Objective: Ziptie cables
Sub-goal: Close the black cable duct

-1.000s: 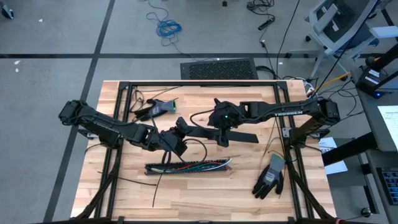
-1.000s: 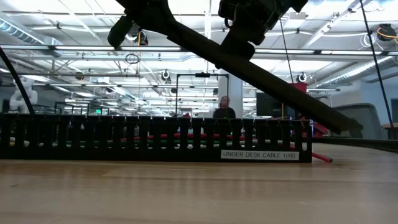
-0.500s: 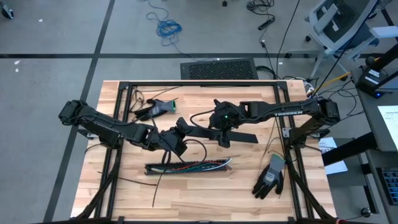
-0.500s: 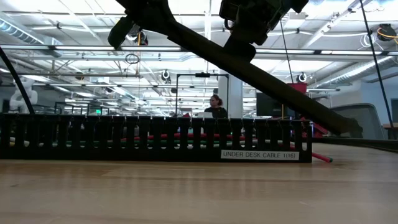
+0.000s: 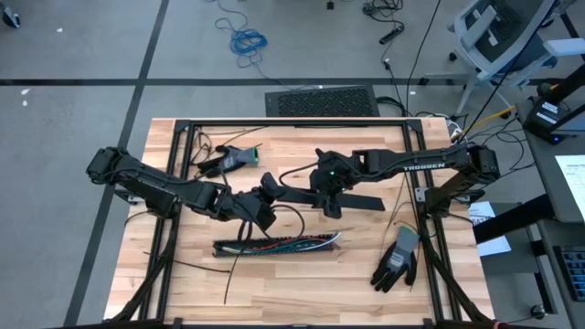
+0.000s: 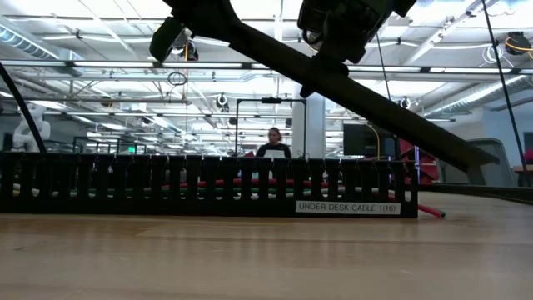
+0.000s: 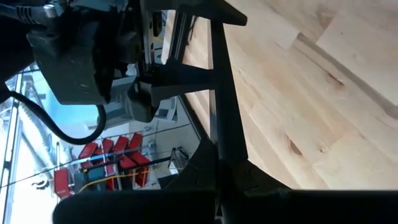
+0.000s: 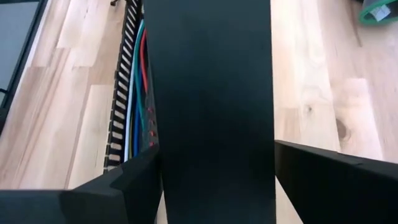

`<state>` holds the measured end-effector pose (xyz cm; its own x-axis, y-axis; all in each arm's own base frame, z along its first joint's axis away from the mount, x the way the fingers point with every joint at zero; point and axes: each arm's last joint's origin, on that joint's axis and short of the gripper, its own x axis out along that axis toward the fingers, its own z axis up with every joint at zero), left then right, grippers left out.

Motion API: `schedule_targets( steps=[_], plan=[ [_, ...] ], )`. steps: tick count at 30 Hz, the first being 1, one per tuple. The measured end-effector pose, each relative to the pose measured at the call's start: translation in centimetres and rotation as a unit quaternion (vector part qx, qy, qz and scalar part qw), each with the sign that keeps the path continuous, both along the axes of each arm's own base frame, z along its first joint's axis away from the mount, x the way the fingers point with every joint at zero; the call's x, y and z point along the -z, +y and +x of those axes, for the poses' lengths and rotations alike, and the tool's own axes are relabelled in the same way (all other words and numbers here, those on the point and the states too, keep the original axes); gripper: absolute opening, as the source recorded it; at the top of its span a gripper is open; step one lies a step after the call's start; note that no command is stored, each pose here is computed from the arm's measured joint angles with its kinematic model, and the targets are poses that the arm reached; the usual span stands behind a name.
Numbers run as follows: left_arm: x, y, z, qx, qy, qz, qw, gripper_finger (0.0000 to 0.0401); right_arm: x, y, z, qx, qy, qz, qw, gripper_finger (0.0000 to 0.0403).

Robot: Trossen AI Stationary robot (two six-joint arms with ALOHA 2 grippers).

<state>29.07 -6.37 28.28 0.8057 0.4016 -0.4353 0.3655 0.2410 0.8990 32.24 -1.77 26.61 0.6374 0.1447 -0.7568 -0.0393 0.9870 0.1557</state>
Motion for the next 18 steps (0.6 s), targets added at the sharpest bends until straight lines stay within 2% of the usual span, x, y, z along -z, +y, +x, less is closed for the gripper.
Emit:
schedule_targets(
  steps=[11,18],
  plan=[
    [1.5,-0.4,0.8,0.03,0.037,0.002,0.999,0.0,0.3,0.2,-0.5,-0.02,0.03,0.033,0.999,0.0269],
    [1.8,-0.5,1.3,0.033,0.029,0.008,0.999,0.0,0.4,0.3,-0.6,-0.021,0.037,0.037,0.998,0.0269]
  ],
)
